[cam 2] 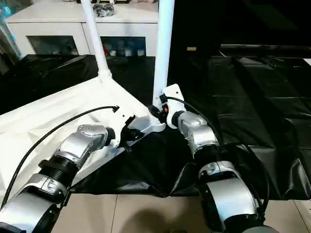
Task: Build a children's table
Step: Rotate leg to tighten
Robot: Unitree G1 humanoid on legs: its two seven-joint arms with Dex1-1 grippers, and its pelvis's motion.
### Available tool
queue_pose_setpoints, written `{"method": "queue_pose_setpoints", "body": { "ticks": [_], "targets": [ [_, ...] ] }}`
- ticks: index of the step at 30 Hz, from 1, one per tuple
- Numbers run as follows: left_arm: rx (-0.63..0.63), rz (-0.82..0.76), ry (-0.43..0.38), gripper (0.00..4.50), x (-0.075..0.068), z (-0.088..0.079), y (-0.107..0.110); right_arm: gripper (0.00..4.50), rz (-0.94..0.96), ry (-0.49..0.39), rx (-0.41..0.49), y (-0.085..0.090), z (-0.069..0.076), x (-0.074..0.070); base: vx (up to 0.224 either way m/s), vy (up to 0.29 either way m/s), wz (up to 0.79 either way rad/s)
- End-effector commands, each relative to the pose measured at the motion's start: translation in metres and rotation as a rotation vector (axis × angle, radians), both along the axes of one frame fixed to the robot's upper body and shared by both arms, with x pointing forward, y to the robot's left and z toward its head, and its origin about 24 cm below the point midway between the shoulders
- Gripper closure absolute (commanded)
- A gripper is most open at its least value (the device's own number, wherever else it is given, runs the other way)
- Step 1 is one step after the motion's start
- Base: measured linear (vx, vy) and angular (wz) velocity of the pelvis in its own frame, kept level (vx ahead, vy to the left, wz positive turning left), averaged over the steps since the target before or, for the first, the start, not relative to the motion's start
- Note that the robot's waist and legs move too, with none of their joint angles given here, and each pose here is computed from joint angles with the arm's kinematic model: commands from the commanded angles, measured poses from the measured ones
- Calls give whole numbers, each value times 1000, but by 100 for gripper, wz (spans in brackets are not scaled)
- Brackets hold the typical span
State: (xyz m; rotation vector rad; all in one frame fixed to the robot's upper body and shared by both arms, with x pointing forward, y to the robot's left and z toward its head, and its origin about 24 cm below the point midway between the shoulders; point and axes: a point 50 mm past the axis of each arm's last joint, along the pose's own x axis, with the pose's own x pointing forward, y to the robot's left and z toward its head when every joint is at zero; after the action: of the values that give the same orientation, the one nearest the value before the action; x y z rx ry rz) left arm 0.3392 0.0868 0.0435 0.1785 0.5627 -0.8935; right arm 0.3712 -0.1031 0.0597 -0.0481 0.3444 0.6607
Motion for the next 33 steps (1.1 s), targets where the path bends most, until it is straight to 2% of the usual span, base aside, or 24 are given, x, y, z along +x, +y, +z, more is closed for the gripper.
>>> {"method": "queue_pose_setpoints", "body": {
  "ticks": [1,7,14,16,19,20,24,29,33],
  "targets": [
    [-66,-84,-152,450,7,35,-18,181,111,255,-1,17,-52,-31,0,0,0],
    [-73,-146,-160,450,3,35,-16,129,150,192,26,11,-38,-25,0,0,0],
    [-71,-186,-161,450,1,36,-10,91,271,136,40,2,-26,-26,0,0,0],
    [-71,-225,-163,450,-1,36,-7,91,348,120,51,-4,-20,-30,0,0,0],
    [-70,-246,-159,450,-2,35,-5,91,395,103,24,-9,-17,-33,0,0,0],
    [-62,-264,-157,450,-3,34,-2,91,439,72,-22,-16,-14,-36,0,0,0],
    [-78,-369,-154,450,-10,34,1,91,535,43,-38,-27,-7,-46,0,0,0],
    [-103,-534,-126,450,-23,34,3,91,650,35,-70,-37,0,-60,0,0,0],
    [-93,-562,-112,450,-25,33,4,91,671,39,-88,-40,1,-64,0,0,0]
  ]
}}
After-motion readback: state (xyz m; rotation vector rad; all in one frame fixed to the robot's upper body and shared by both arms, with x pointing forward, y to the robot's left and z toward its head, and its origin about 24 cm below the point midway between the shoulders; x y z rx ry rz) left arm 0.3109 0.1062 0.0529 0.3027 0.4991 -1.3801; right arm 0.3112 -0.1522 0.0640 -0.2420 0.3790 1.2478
